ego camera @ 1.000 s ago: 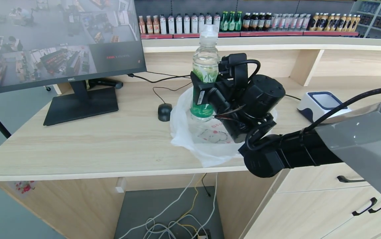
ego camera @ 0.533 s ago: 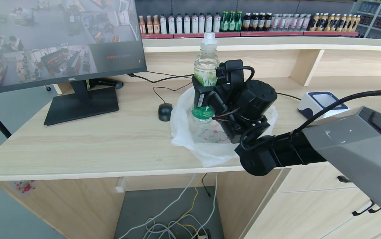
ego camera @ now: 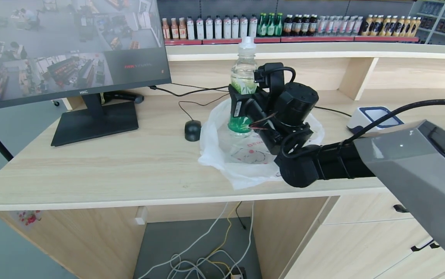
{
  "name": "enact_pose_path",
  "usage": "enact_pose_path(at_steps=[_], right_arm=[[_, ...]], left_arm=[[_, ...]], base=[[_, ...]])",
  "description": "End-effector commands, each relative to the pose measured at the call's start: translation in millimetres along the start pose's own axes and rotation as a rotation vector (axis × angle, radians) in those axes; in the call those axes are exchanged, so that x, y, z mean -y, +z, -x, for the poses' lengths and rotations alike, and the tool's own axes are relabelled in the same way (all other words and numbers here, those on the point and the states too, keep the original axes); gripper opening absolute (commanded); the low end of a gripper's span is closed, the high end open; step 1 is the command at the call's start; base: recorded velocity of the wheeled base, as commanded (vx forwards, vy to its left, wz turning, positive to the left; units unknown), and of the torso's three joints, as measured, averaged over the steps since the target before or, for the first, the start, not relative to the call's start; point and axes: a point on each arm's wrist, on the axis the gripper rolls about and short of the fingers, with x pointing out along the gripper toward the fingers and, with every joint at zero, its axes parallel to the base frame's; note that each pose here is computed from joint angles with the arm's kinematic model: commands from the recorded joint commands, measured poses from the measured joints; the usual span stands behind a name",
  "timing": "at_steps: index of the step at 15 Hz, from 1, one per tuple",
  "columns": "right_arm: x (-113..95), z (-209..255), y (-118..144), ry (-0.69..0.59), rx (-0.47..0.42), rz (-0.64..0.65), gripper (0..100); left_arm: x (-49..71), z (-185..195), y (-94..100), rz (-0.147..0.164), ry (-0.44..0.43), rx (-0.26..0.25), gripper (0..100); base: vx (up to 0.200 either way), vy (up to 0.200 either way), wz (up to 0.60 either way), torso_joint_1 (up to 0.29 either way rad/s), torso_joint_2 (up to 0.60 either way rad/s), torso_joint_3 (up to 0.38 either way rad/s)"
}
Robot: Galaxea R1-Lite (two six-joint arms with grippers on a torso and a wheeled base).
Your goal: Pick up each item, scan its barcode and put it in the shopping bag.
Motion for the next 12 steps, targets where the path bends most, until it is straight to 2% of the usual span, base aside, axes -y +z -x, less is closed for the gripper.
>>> enact_pose_path(at_steps=[1, 12], right_arm=[[0, -8, -6, -0.007, 0.01, -0.002, 0], [1, -1, -22, -0.009, -0.054, -0.01, 0]], left_arm=[[0.0, 0, 0.0, 0.0, 0.0, 0.0, 100], [0.0, 0, 0.0, 0.0, 0.0, 0.0, 100]], base=[[0.0, 0.0, 0.0, 0.0, 0.0, 0.0], [0.0, 0.0, 0.0, 0.0, 0.0, 0.0]])
